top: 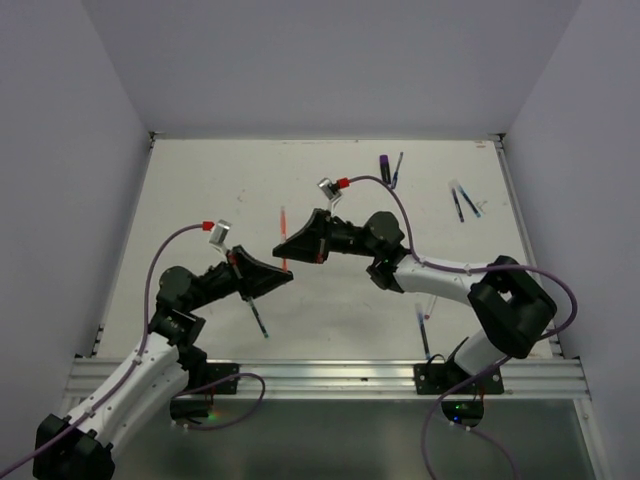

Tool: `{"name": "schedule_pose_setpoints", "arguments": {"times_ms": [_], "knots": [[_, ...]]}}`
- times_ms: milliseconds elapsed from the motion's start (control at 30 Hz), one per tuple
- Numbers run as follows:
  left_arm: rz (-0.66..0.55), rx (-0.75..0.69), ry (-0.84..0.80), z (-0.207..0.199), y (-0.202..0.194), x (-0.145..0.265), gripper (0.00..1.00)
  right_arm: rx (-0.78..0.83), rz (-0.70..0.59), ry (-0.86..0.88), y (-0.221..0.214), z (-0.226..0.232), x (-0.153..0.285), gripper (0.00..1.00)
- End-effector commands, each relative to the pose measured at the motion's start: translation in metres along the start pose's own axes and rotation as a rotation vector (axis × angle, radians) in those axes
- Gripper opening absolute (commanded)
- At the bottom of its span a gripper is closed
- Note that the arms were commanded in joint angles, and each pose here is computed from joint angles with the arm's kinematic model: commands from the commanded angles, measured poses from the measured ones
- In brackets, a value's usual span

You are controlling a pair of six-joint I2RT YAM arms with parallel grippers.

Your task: Open the pen caps

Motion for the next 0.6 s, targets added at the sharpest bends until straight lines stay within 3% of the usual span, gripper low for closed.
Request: {"name": "schedule_pose_setpoints", "arguments": {"times_ms": [0,33,133,267,400,567], "knots": [[0.156,-0.089,0.050,-0.004,-0.006,0.003,0.00,0.090,-0.250,-0.107,0.039,-0.002,0.002,0.00],[0.101,-0.037,0.260,0.002,0.004,0.002,0.00,0.062,-0.241,-0.217,0.037,-0.012,0.005,0.00],[0.018,-0.026,0.645,0.019,0.017,0.014,0.00,0.100,-0.255,-0.434,0.042,-0.020,0.013,0.00],[-0.048,-0.047,0.802,0.027,0.024,0.022,0.00,0.114,-0.301,-0.616,0.053,-0.025,0.018,0.00],[-0.026,-0.124,0.646,0.026,0.018,0.017,0.00,0.115,-0.407,-0.668,0.063,-0.027,0.020,0.00],[0.068,-0.235,0.165,-0.008,0.009,0.005,0.00,0.094,-0.400,-0.586,0.076,-0.029,0.003,0.00]]}}
Point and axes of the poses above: each gripper's point midway between its finger pads, its own x axis back along the fingers, its own z axis along the line the jaws close on, y = z × x, the point moved 9 cm from there along x, back along the fingers, and after that the axes turned 5 degrees about x, right-handed, at the moved point
